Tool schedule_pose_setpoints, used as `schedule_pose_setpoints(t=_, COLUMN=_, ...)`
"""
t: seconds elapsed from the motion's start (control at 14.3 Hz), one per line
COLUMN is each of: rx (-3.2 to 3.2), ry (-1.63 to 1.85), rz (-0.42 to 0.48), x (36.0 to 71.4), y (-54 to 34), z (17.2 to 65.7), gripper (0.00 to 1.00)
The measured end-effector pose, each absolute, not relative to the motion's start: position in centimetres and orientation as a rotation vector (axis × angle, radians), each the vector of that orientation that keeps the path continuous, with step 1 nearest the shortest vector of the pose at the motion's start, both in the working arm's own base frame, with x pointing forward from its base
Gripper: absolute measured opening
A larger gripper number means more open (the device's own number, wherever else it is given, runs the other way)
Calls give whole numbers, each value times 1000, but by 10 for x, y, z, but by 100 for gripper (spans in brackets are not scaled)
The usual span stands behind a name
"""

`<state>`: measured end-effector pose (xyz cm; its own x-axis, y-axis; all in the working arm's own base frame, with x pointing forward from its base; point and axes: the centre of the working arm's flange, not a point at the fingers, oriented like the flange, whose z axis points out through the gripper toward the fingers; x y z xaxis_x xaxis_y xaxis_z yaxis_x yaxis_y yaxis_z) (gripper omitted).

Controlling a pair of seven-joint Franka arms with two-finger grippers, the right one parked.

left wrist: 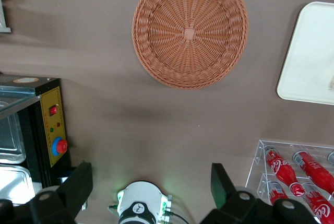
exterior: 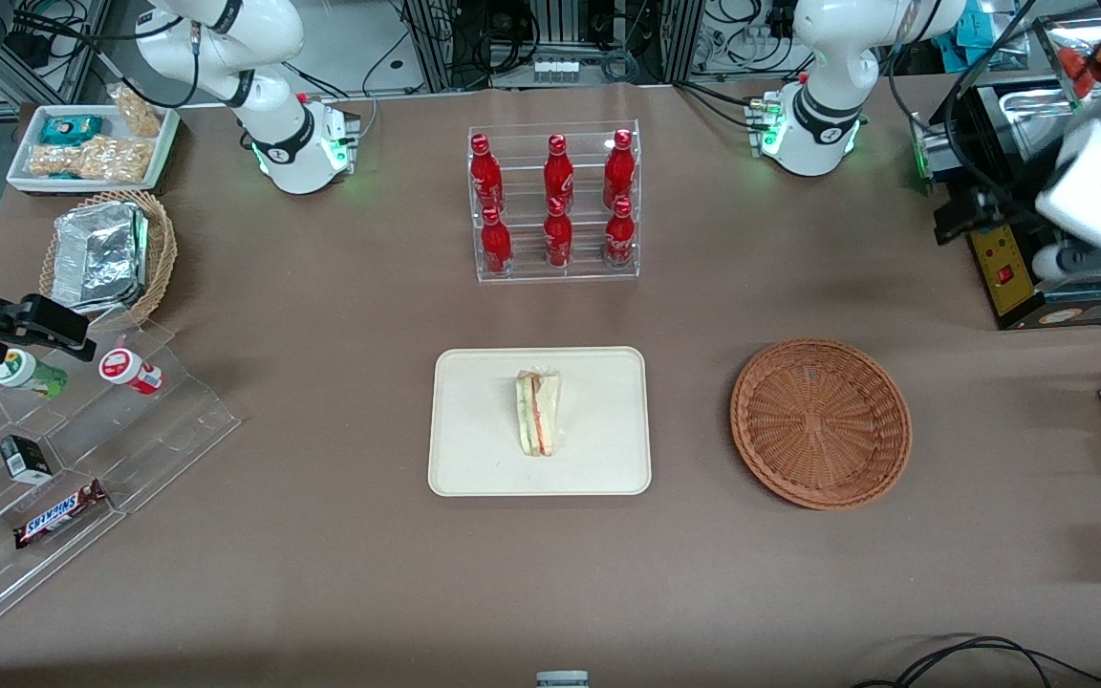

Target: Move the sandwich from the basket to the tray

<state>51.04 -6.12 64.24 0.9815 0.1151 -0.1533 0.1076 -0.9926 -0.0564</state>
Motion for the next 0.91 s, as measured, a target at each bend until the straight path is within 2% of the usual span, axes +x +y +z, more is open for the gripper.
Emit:
schedule_pose_setpoints(t=0.14, rx=-3069, ry=-172, rz=236, x=496, y=-63, z=646, gripper=100)
schedule_pose_setpoints(t=0.42, rx=-3057, ry=-188, rz=306, x=492, y=-57, z=635, gripper=100)
schedule_pose_setpoints(t=0.91, rx=-3075, ry=-189, rz=232, x=500, y=-56, z=653, gripper=100)
